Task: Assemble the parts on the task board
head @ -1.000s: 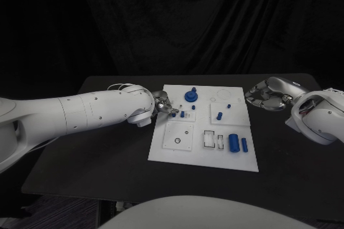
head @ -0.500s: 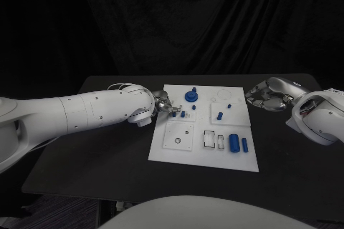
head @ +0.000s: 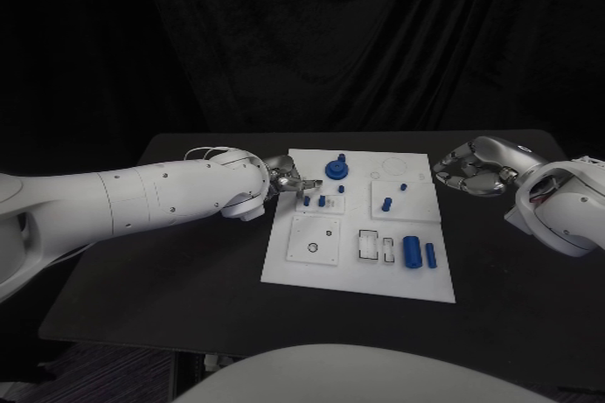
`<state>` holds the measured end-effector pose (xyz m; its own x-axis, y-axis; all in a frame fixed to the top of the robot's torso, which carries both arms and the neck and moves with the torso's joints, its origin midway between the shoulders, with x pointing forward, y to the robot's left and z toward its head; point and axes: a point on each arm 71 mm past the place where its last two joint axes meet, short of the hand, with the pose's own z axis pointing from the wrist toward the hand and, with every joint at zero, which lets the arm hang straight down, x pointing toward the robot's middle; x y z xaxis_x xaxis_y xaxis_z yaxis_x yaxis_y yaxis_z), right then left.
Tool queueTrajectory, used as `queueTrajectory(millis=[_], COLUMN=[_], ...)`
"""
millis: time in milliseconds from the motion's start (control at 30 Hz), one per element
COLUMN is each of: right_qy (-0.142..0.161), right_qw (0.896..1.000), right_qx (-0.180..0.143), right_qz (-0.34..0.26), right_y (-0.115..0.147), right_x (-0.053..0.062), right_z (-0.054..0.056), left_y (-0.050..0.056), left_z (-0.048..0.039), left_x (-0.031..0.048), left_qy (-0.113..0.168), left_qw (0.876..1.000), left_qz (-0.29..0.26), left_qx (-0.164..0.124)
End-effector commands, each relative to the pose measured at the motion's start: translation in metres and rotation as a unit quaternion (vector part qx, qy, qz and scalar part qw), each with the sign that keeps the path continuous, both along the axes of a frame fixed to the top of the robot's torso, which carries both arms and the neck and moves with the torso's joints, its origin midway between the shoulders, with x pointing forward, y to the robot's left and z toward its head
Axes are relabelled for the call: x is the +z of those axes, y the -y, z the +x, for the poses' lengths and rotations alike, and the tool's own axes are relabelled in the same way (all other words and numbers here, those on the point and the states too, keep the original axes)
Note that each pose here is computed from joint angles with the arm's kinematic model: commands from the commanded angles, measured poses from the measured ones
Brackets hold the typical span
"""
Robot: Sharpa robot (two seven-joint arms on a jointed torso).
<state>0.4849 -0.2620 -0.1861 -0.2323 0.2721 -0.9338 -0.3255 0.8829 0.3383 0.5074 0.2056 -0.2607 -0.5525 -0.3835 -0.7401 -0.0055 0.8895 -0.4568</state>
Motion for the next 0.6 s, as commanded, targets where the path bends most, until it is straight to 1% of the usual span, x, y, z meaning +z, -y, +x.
queueTrajectory(millis=[33,200,267,333,433,567,600], right_qy=[-0.001,-0.001,-0.001,0.0,0.001,0.003,0.004], right_qw=[1.0,1.0,1.0,1.0,1.0,1.0,1.0], right_qx=[-0.008,-0.009,-0.009,-0.01,-0.01,-0.01,-0.009], right_qz=[-0.002,-0.002,-0.001,-0.001,-0.001,0.0,0.001], right_y=[0.002,0.004,0.004,0.005,0.005,0.006,0.006], right_x=[-0.001,-0.001,-0.001,-0.001,0.0,0.0,0.0], right_z=[-0.001,-0.001,-0.001,-0.001,-0.001,-0.001,-0.001], left_y=[0.005,0.002,0.001,0.0,0.001,0.007,0.009], left_z=[0.003,0.0041,0.0038,0.0031,0.0019,0.0007,0.0008], left_x=[0.0148,0.0272,0.0323,0.0362,0.04,0.041,0.0409], left_qy=[0.11,0.191,0.223,0.249,0.272,0.277,0.277], left_qw=[0.992,0.977,0.968,0.96,0.949,0.938,0.937], left_qz=[-0.033,-0.067,-0.08,-0.091,-0.104,-0.12,-0.121], left_qx=[-0.043,-0.065,-0.077,-0.092,-0.119,-0.169,-0.177])
